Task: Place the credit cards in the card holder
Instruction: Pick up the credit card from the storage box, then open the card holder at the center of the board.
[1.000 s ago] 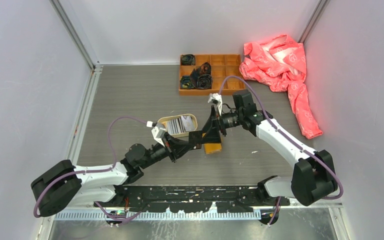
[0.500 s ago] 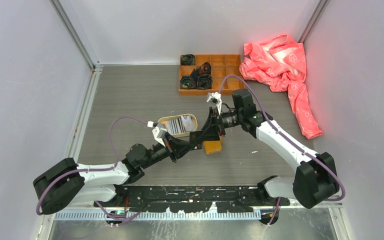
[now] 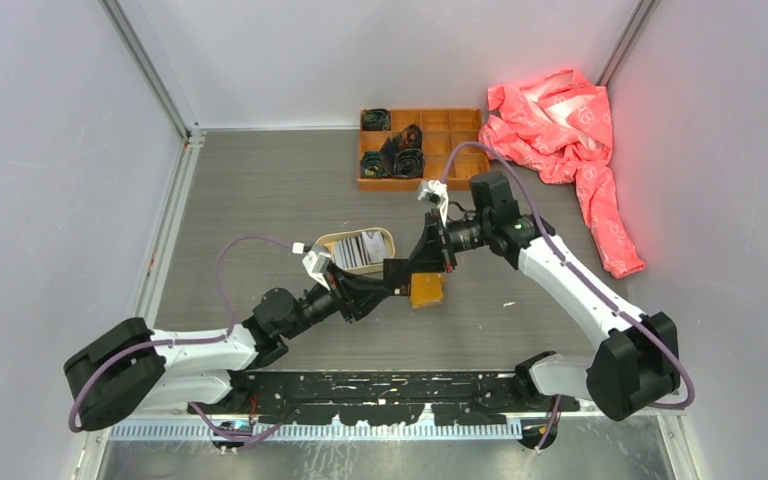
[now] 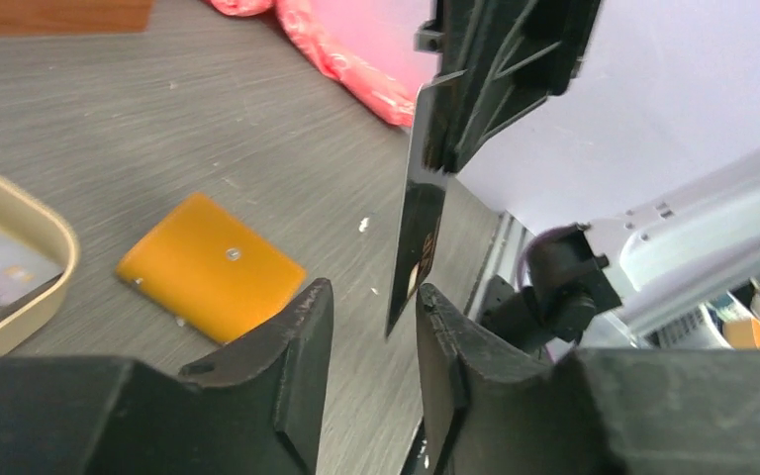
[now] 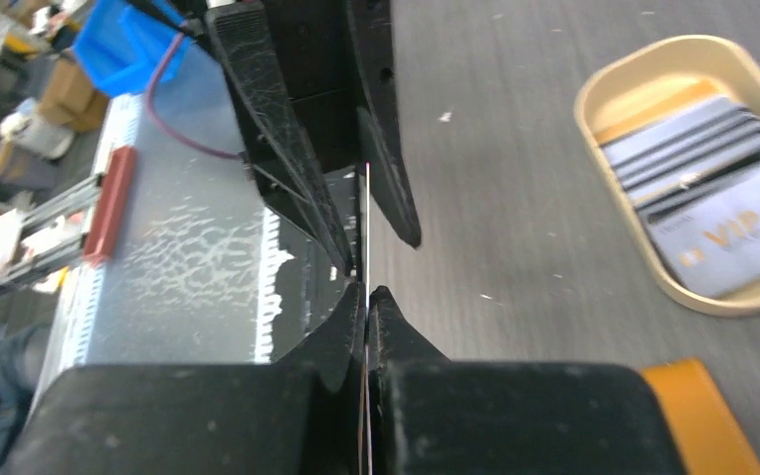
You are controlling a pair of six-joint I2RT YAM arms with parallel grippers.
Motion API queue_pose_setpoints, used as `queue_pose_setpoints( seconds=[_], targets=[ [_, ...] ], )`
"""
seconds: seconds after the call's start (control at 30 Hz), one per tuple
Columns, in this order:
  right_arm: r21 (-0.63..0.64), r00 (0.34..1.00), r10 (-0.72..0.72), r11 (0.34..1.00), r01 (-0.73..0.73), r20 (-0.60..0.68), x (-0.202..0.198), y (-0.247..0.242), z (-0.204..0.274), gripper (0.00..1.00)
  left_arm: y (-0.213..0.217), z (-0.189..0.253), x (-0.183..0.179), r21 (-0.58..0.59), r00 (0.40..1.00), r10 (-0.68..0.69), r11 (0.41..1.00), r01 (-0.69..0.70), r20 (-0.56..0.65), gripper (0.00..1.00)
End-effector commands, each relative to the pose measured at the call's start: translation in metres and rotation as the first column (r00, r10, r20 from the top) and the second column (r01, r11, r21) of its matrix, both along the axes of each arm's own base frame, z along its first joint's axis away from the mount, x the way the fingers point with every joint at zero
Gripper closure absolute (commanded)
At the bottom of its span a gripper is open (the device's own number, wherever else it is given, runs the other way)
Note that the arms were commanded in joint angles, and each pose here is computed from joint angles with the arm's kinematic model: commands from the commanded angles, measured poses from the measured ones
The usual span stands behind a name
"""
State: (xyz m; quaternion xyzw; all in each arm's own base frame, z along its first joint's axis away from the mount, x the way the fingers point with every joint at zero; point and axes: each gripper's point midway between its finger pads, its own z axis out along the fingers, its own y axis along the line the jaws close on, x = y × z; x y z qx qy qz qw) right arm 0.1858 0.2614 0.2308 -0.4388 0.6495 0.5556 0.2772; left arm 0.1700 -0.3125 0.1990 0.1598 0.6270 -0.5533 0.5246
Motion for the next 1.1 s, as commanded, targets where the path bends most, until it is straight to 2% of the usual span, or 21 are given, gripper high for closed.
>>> queue_pose_setpoints(
  seconds=[0.0,0.07,0.13,0.27,0.4,0.43,0.47,0.5,0.53,0.57,0.6,0.7,0.77,0.8,0.87,0.9,0.97,1.07],
  targets=[
    [-0.083,0.977,-0.155,0.982,0.169,0.148,0.035,-0.025,0.011,0.99,0.029,-0.015,0.029,0.046,0.963,0.239,0.971,-0.235,-0.126,0.58],
    [-0.143,0.947,-0.260,0.947,0.288,0.190,0.056,-0.041,0.005,0.99,0.045,-0.048,0.032,0.226,0.919,0.352,0.924,-0.309,-0.180,0.56],
    [-0.185,0.913,-0.341,0.905,0.384,0.224,0.073,-0.057,-0.001,0.99,0.061,-0.070,0.030,0.362,0.873,0.460,0.851,-0.381,-0.162,0.54],
    [-0.242,0.871,-0.423,0.844,0.479,0.250,0.093,-0.074,-0.012,0.99,0.070,-0.076,0.023,0.470,0.835,0.542,0.764,-0.441,-0.097,0.51],
    [-0.266,0.839,-0.480,0.800,0.538,0.255,0.106,-0.085,-0.017,0.99,0.045,-0.061,0.025,0.534,0.848,0.529,0.728,-0.430,-0.037,0.43],
    [-0.269,0.828,-0.498,0.786,0.557,0.259,0.110,-0.089,-0.017,0.99,0.037,-0.067,0.026,0.560,0.849,0.528,0.713,-0.421,-0.034,0.36],
    [-0.271,0.815,-0.518,0.771,0.576,0.258,0.113,-0.093,-0.016,0.99,0.032,-0.068,0.030,0.563,0.835,0.549,0.703,-0.434,-0.043,0.25],
    [-0.270,0.802,-0.538,0.757,0.595,0.258,0.117,-0.097,-0.016,0.99,0.029,-0.073,0.034,0.566,0.805,0.590,0.686,-0.457,-0.066,0.10],
    [-0.269,0.789,-0.558,0.743,0.613,0.257,0.120,-0.102,-0.016,0.99,0.026,-0.077,0.038,0.572,0.774,0.627,0.668,-0.476,-0.087,0.02],
    [-0.265,0.780,-0.572,0.734,0.625,0.254,0.122,-0.105,-0.015,0.99,0.022,-0.082,0.041,0.586,0.754,0.649,0.651,-0.482,-0.102,0.01],
    [-0.262,0.773,-0.583,0.727,0.634,0.251,0.123,-0.108,-0.014,0.99,0.013,-0.085,0.042,0.599,0.761,0.640,0.653,-0.464,-0.108,0.00],
    [-0.260,0.755,-0.611,0.709,0.656,0.238,0.127,-0.116,-0.014,0.99,-0.023,-0.081,0.042,0.604,0.833,0.543,0.700,-0.381,-0.103,0.12],
    [-0.261,0.744,-0.627,0.696,0.668,0.232,0.130,-0.121,-0.014,0.99,-0.040,-0.076,0.043,0.613,0.847,0.522,0.703,-0.361,-0.100,0.18],
    [-0.261,0.740,-0.633,0.692,0.673,0.228,0.130,-0.123,-0.014,0.99,-0.045,-0.073,0.045,0.629,0.841,0.533,0.686,-0.366,-0.092,0.18],
    [-0.260,0.733,-0.643,0.685,0.681,0.223,0.132,-0.128,-0.014,0.99,-0.047,-0.071,0.049,0.678,0.804,0.592,0.613,-0.405,-0.055,0.18],
    [-0.261,0.729,-0.649,0.682,0.684,0.217,0.133,-0.130,-0.014,0.99,-0.045,-0.076,0.050,0.725,0.790,0.613,0.555,-0.409,-0.024,0.18],
    [-0.257,0.723,-0.657,0.676,0.690,0.212,0.134,-0.133,-0.013,0.99,-0.055,-0.084,0.050,0.780,0.780,0.625,0.483,-0.398,0.011,0.17],
    [-0.259,0.713,-0.670,0.665,0.700,0.206,0.136,-0.137,-0.013,0.99,-0.075,-0.087,0.052,0.824,0.781,0.622,0.419,-0.381,0.044,0.16]
  ],
)
